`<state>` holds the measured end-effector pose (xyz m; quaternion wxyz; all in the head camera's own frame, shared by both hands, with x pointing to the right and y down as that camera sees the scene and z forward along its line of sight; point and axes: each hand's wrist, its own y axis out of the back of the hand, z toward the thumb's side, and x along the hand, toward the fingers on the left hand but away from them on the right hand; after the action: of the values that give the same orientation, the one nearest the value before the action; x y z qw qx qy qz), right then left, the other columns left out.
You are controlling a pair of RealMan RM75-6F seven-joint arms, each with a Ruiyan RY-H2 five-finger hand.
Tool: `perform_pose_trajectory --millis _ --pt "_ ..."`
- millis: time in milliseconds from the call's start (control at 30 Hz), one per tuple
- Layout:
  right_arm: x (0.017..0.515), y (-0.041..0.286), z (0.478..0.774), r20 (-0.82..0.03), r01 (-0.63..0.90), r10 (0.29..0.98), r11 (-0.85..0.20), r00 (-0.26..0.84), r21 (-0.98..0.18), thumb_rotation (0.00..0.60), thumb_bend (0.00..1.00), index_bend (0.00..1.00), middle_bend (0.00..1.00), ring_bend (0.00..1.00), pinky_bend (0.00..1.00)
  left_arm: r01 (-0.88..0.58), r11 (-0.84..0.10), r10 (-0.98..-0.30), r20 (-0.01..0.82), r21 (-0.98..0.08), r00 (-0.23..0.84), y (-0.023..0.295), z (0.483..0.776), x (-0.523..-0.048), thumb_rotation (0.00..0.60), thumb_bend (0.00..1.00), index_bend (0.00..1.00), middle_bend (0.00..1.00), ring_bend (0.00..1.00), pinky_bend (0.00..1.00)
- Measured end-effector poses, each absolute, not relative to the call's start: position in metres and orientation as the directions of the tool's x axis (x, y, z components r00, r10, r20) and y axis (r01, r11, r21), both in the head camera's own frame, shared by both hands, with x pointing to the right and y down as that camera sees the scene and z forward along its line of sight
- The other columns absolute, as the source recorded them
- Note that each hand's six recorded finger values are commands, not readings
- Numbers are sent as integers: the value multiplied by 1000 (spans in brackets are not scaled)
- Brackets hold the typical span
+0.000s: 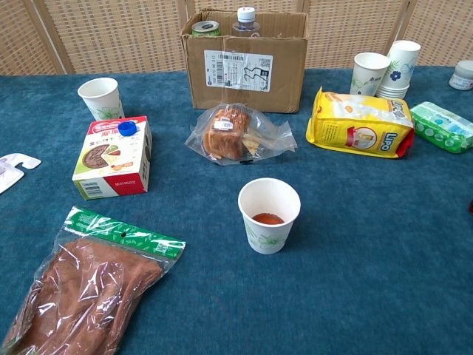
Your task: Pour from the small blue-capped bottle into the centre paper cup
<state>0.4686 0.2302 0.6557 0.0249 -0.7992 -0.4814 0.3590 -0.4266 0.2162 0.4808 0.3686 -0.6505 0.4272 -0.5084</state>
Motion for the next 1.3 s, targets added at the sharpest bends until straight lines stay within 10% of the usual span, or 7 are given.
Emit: perform_pose_trajectory --millis 1300 --pt "448 233 678 -519 797 766 -556 380 -237 600 0 0 0 0 0 -155 -356 -934 344 -922 98 220 473 -404 600 247 0 0 0 0"
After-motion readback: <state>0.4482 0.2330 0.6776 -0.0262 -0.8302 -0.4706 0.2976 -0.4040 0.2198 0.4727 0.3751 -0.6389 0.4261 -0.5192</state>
